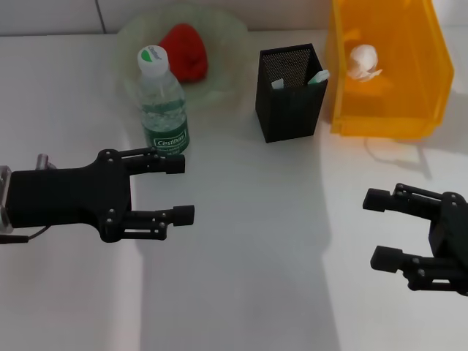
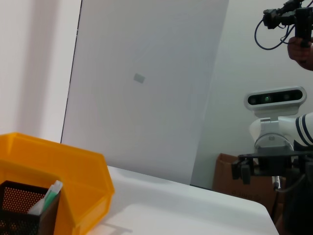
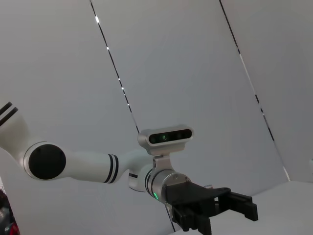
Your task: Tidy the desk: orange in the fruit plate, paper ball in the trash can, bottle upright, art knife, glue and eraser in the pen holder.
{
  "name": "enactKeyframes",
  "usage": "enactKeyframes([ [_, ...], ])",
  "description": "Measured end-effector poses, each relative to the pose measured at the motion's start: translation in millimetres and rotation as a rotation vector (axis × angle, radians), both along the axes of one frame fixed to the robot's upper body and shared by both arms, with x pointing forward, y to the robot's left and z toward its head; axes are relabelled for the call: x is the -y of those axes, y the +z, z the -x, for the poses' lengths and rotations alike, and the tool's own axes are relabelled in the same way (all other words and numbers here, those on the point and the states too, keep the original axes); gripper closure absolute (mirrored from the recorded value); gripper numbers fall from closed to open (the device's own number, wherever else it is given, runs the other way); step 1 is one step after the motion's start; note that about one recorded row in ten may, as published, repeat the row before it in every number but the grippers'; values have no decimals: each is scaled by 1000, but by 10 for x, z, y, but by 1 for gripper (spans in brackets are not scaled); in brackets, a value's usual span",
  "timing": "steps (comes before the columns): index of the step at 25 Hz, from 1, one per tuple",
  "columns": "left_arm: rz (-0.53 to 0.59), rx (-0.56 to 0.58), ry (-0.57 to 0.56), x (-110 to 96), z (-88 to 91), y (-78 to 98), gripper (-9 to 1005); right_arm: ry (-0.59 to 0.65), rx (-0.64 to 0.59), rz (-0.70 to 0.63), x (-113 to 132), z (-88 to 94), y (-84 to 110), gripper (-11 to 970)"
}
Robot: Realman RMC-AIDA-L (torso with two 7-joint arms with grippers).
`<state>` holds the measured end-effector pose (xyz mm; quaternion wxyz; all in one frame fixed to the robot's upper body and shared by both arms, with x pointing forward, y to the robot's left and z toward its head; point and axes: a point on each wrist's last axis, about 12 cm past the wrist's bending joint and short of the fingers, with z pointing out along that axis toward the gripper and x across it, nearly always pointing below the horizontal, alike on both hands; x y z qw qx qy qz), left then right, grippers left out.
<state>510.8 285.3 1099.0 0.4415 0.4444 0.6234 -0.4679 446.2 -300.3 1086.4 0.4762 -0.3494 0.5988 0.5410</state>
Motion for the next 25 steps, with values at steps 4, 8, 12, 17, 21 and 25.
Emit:
enactKeyframes([
  [4,10,-2,-11,1,14,12,197,-2,-3,-8,-21,-6,-16,148],
  [8,15,-4,-19,3,23,18,196,-3,-1,-13,-30,-8,-17,148],
  [12,23,-8,-28,4,46,15,196,-2,0,-16,-38,-10,-16,148],
  [17,29,-8,-34,6,69,17,196,-1,-2,-21,-46,-7,-20,148],
  [21,38,-9,-46,17,85,22,196,0,-4,-29,-75,2,-29,148],
  [25,45,-10,-56,23,97,27,196,-1,-12,-37,-89,11,-43,148],
])
